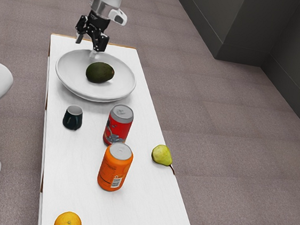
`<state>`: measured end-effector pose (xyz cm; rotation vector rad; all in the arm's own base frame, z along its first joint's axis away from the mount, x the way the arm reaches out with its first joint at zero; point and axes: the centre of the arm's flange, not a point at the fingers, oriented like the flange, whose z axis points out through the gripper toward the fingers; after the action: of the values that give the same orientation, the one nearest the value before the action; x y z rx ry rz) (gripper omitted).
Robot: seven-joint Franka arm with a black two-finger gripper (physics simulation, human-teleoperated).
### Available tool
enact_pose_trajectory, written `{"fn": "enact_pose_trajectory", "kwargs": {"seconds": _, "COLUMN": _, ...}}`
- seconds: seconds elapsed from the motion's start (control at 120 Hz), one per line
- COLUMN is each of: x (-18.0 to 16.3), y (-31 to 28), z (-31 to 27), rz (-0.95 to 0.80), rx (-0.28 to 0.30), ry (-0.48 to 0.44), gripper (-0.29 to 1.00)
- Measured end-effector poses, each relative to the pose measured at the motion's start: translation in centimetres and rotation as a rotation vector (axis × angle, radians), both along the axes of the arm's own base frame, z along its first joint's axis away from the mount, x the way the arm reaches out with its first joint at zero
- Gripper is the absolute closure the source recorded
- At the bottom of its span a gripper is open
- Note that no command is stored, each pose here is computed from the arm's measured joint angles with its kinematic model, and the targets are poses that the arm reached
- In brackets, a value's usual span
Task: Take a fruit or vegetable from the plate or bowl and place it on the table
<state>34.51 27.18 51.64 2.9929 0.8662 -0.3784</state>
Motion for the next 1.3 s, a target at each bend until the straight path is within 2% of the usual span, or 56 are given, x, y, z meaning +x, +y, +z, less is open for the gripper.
{"fn": "enact_pose_trajectory", "kwargs": {"seconds": 0.183, "x": 0.1, "y": -0.1, "z": 0.0, "rz": -0.008, "rx": -0.002, "ry": 0.004, "gripper": 0.0}}
{"fn": "enact_pose_trajectory", "kwargs": {"seconds": 0.267, "x": 1.4, "y": -1.3, "z": 0.5, "rz": -0.065, "rx": 0.025, "ry": -0.004, "gripper": 0.0}}
{"fn": "enact_pose_trajectory", "kwargs": {"seconds": 0.383, "x": 2.6, "y": -1.6, "z": 1.2, "rz": -0.116, "rx": 0.058, "ry": -0.062, "gripper": 0.0}}
{"fn": "enact_pose_trajectory", "kwargs": {"seconds": 0.583, "x": 3.6, "y": -2.3, "z": 1.9, "rz": -0.2, "rx": 0.081, "ry": -0.127, "gripper": 0.0}}
{"fn": "enact_pose_trajectory", "kwargs": {"seconds": 0.65, "x": 2.9, "y": -3.1, "z": 3.1, "rz": -0.224, "rx": 0.098, "ry": -0.144, "gripper": 0.0}}
{"fn": "enact_pose_trajectory", "kwargs": {"seconds": 0.7, "x": 1.6, "y": -3.2, "z": 3.2, "rz": -0.23, "rx": 0.087, "ry": -0.154, "gripper": 0.0}}
{"fn": "enact_pose_trajectory", "kwargs": {"seconds": 0.85, "x": 0.4, "y": -4.0, "z": 2.0, "rz": -0.275, "rx": 0.066, "ry": -0.136, "gripper": 0.0}}
{"fn": "enact_pose_trajectory", "kwargs": {"seconds": 1.042, "x": 2.8, "y": -6.4, "z": 2.5, "rz": -0.403, "rx": 0.117, "ry": -0.131, "gripper": 0.0}}
{"fn": "enact_pose_trajectory", "kwargs": {"seconds": 1.133, "x": 4.2, "y": -4.9, "z": 2.1, "rz": -0.413, "rx": 0.081, "ry": -0.141, "gripper": 0.0}}
{"fn": "enact_pose_trajectory", "kwargs": {"seconds": 1.3, "x": 5.6, "y": -4.0, "z": 3.6, "rz": -0.431, "rx": 0.062, "ry": -0.18, "gripper": 0.0}}
